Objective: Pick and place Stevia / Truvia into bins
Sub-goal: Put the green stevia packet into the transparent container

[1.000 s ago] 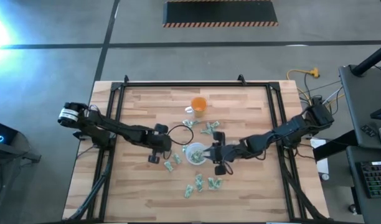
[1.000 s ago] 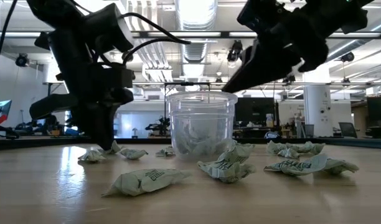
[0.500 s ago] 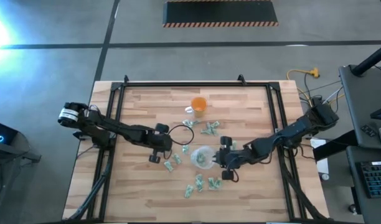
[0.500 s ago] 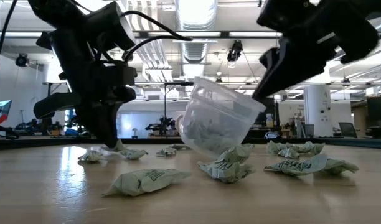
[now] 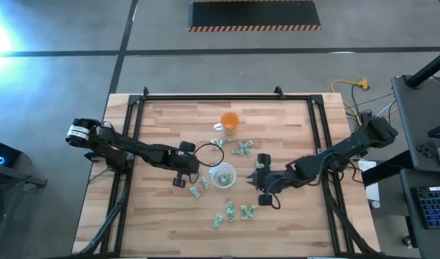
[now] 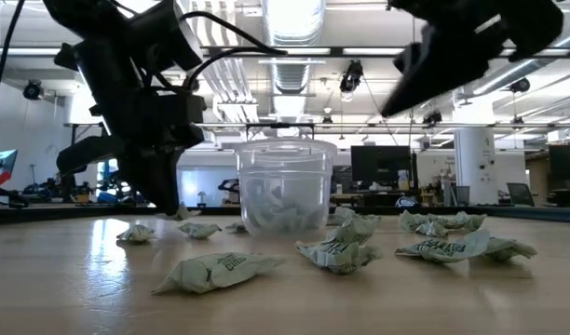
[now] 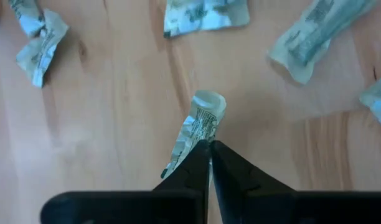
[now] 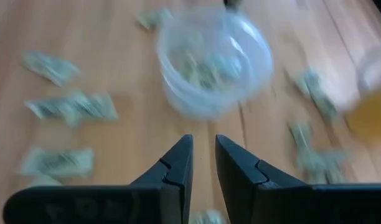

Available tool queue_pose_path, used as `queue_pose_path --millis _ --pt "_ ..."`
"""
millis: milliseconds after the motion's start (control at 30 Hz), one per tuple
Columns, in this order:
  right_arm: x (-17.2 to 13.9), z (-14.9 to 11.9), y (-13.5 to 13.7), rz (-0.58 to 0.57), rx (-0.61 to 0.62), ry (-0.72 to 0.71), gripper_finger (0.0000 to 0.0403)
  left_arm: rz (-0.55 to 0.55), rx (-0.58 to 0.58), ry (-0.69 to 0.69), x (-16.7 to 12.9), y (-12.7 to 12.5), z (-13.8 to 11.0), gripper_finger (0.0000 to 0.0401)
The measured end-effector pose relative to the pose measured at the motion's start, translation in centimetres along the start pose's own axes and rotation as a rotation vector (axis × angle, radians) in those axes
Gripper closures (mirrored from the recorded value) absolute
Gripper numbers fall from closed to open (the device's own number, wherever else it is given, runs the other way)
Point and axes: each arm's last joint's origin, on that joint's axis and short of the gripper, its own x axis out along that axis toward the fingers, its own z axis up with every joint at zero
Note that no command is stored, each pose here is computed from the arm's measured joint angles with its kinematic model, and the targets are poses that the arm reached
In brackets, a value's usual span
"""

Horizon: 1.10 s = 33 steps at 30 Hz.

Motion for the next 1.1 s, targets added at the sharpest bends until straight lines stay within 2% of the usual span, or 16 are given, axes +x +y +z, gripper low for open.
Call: queue_pose_path --millis 133,233,467,600,667,900,1100 --pt "-0.2 -1.6 -0.3 -0.066 0.071 0.136 0.0344 0.059 -0.005 -0.007 -1.2 0.4 0.0 0.0401" --pt "-0.4 -2.5 -0.3 -0.089 0.123 0.196 0.0344 0.086 -0.018 -0.074 -2.5 0.7 0.4 0.0401" --pt "-0.4 -3.7 -0.1 -0.098 0.143 0.228 0.0344 0.133 0.021 -0.406 -5.5 0.9 2.8 0.0401" --pt "-0.4 -3.7 -0.1 -0.100 0.160 0.228 0.0344 0.049 0.111 -0.629 -5.9 0.6 4.5 0.0401" --pt "-0.4 -3.8 -0.1 -0.101 0.164 0.228 0.0344 0.007 0.152 -0.689 -5.5 0.3 5.1 0.0401" --pt "-0.3 -3.9 -0.1 -0.103 0.168 0.233 0.0344 -0.021 0.192 -0.639 -2.8 -0.2 6.3 0.0401" --pt "-0.3 -4.1 -0.1 -0.108 0.168 0.236 0.0344 -0.017 0.190 -0.632 -2.4 -0.2 6.7 0.0392"
